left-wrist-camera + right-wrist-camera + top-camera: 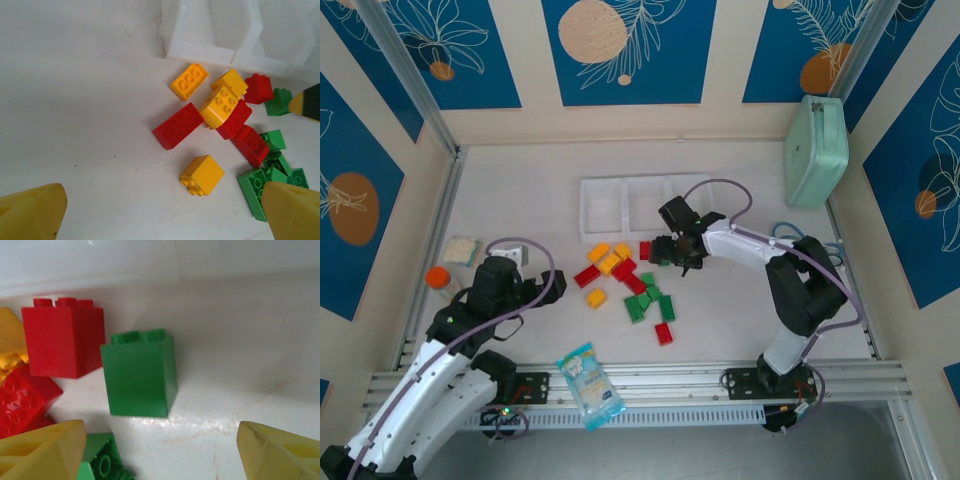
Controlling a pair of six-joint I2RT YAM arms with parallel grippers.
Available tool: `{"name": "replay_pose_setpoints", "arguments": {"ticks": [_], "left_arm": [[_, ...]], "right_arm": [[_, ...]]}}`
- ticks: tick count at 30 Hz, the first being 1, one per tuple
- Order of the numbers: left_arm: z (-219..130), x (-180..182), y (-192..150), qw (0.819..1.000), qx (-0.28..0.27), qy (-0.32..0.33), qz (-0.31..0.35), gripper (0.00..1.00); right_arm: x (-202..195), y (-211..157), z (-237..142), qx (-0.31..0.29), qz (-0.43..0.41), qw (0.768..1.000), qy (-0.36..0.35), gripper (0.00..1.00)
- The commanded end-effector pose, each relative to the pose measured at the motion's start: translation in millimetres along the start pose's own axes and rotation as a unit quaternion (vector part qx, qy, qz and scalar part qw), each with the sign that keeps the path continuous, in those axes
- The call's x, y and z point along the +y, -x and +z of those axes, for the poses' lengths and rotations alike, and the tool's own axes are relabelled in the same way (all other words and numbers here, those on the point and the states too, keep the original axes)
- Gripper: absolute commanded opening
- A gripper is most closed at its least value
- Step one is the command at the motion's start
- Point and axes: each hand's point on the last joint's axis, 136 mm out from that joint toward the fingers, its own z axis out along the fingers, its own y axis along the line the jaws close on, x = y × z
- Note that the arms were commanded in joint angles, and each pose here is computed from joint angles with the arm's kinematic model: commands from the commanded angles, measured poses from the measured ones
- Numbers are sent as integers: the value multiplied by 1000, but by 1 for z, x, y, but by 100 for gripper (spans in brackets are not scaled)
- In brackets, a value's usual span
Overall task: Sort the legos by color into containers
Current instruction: Pick up the lego from the center of the table.
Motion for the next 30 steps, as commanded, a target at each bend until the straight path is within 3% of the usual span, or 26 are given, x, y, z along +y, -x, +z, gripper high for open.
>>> {"name": "replay_pose_setpoints", "arguments": {"ticks": [1,9,17,21,25,30], "left_arm": [[-4,-1,-1,1000,-5,-5,-4,99],[-19,-5,7,1000,-3,-3,4,99],[-28,-7,15,1000,-14,-1,18,99],[-29,-7,17,1000,-18,0,22,100],[-30,-8,18,999,-20,-3,25,99],[-36,-11,21,999,-29,-13,30,99]], "right_arm": [[5,6,3,2,-27,1000,-15,79],[5,12,15,13,-57,997,-49,69],[-2,8,21,22,-72,995,-69,53],[-3,6,21,24,-80,994,-70,40],[3,5,10,20,-101,993,-60,32],[26,10,-33,-12,-155,988,-1,25]]}}
